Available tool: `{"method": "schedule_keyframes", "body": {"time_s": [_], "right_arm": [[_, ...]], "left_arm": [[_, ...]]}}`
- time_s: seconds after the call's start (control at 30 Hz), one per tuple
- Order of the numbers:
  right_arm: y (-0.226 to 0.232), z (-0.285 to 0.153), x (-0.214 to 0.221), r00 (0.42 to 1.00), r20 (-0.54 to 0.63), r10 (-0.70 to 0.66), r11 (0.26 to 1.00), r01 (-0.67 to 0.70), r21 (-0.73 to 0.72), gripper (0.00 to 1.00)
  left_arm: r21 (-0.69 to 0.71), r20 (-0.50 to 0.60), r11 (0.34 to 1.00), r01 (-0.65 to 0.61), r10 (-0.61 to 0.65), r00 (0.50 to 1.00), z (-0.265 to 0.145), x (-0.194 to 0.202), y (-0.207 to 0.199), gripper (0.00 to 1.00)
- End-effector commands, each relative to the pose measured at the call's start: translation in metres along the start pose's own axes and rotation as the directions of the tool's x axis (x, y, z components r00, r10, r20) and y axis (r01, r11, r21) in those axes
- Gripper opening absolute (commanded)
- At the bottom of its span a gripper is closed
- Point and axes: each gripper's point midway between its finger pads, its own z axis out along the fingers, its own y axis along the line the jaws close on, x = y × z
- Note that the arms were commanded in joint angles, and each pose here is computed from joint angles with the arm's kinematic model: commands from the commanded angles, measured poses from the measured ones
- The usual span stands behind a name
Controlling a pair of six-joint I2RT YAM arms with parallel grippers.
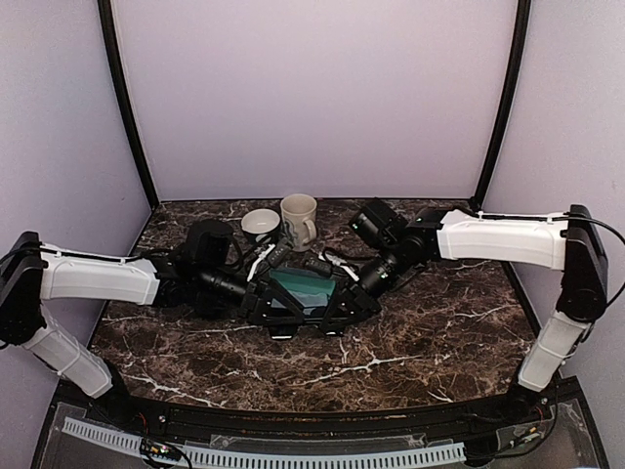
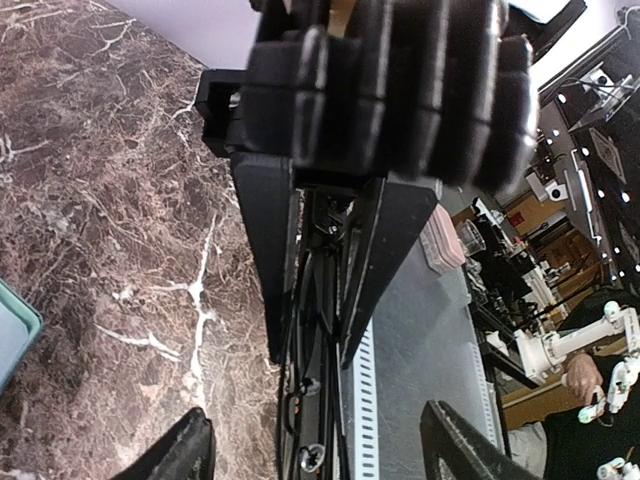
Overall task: Organize the sunglasses
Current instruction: Pass from the right arm to the left
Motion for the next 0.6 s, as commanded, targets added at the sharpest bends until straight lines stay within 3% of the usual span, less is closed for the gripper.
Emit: {"method": "schedule_keyframes", "body": {"time_s": [0.0,0.3,0.43,0.57], "right_arm": [[0.011,-0.001,-0.013,0.998,0.019,-0.058,0.997,0.059,-0.041,0.23],[0.012,0.001,-0.017,0.998,0.037,-0.060,0.996,0.062,-0.060,0.22],[0.012,0.004,-0.012,0.998,0.039,-0.045,0.996,0.047,-0.070,0.20],[0.012,0.005,-0.012,0.998,0.044,-0.039,0.996,0.043,-0.078,0.20]], "left_arm": [[0.057,-0.002,0.998,0.001,-0.001,1.000,0.002,-0.007,-0.010,0.68],[0.115,-0.048,0.990,0.084,-0.079,0.996,0.011,0.002,-0.005,0.45],[0.151,-0.043,0.985,0.084,-0.079,0.996,0.011,0.003,-0.011,0.42],[0.160,-0.049,0.984,0.082,-0.075,0.996,0.013,0.006,-0.013,0.46]]}}
